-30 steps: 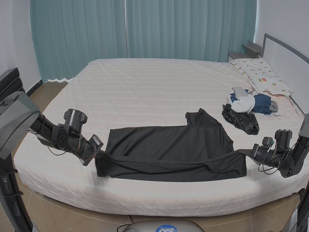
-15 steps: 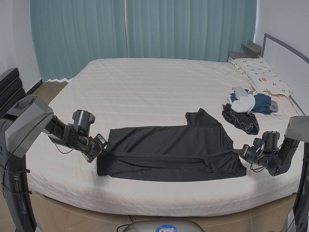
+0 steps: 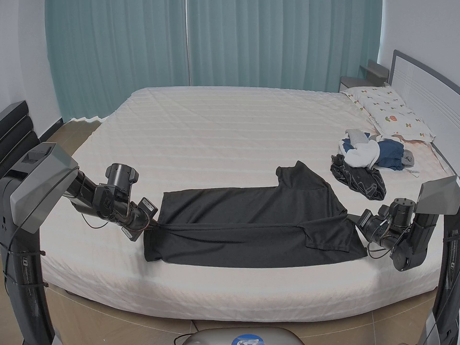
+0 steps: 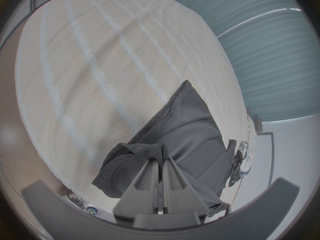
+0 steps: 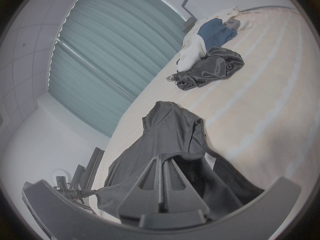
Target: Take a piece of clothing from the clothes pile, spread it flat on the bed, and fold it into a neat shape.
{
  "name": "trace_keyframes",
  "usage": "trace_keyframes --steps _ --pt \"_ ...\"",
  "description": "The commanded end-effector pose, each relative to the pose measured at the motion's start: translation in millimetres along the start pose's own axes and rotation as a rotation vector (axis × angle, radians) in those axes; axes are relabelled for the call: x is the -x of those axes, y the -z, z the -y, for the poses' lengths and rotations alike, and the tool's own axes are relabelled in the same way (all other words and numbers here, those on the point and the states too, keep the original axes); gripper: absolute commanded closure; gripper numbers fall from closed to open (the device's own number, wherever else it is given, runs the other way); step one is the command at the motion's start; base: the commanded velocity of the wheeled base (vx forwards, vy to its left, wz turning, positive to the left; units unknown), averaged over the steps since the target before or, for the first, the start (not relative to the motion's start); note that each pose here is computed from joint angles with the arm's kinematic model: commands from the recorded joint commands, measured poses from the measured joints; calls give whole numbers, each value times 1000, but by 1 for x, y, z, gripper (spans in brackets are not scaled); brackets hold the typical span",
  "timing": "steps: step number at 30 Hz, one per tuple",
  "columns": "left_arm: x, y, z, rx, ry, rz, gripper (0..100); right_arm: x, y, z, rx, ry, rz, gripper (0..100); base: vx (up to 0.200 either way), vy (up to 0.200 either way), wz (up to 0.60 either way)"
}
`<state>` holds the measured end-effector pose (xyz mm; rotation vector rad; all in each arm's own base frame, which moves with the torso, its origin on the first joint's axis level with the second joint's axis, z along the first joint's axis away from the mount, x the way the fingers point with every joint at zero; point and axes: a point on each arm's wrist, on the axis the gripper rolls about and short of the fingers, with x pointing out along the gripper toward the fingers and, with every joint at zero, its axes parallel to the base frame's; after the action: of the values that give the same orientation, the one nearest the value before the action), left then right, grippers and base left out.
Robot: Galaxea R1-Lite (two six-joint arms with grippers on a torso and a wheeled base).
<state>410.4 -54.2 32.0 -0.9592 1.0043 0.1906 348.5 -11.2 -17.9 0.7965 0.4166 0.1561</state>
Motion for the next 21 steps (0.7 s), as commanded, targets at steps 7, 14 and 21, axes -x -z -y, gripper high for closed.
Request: trace_keyframes --steps 7,14,21 --pt "4 -9 -1 53 22 -1 100 5 21 12 -96 55 -11 100 0 0 0" --pt "4 -9 -1 52 22 -1 100 5 21 12 -95 53 -9 100 0 0 0" --pt "4 -9 -1 52 23 -3 100 3 19 12 -93 49 -2 100 0 0 0"
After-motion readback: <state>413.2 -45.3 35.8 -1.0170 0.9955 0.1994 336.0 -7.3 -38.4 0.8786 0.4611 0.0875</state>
